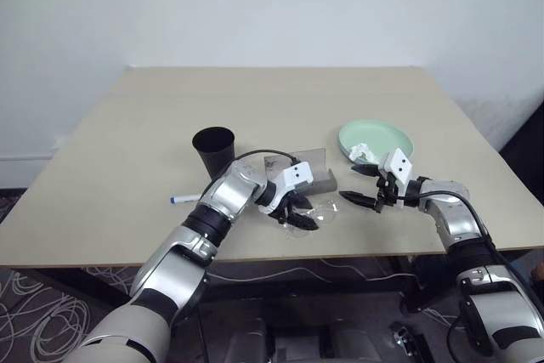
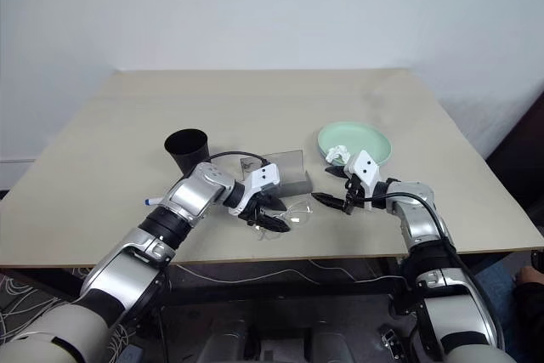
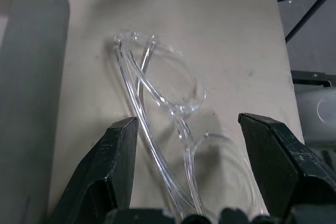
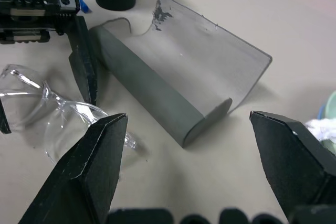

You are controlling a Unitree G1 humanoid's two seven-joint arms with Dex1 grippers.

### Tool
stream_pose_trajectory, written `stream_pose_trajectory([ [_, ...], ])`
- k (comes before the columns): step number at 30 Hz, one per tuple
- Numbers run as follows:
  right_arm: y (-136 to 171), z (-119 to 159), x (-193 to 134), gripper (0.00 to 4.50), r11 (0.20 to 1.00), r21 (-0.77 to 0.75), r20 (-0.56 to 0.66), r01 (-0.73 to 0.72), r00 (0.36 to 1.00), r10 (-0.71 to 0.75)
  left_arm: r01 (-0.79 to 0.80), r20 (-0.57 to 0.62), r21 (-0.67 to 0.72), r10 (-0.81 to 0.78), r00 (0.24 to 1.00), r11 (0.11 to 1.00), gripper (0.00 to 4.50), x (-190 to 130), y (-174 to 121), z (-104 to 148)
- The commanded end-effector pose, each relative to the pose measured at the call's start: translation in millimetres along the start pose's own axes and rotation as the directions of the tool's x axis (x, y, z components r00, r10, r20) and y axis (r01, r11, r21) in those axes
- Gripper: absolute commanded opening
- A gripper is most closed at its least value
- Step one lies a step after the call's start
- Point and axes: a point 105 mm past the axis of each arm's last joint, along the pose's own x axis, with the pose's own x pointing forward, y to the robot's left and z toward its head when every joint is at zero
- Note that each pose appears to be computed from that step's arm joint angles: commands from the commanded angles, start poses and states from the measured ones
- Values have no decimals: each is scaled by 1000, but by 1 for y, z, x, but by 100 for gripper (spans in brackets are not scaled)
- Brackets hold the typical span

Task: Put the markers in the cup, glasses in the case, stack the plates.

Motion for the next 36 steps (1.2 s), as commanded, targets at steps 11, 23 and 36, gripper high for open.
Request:
stream_pose_trajectory([
  [11, -7, 12, -3, 408, 997, -67, 23, 39, 999, -38, -39, -5, 80, 39, 999, 996, 168, -7, 9, 16],
  [23, -8, 12, 0, 408, 996, -78, 23, 49, 999, -47, -81, -67, 242, 100, 993, 967, 168, -14, 18, 17],
  [36, -9, 10, -1, 408, 995, -80, 22, 65, 998, -64, -62, -125, 353, 112, 986, 934, 168, -21, 20, 25],
])
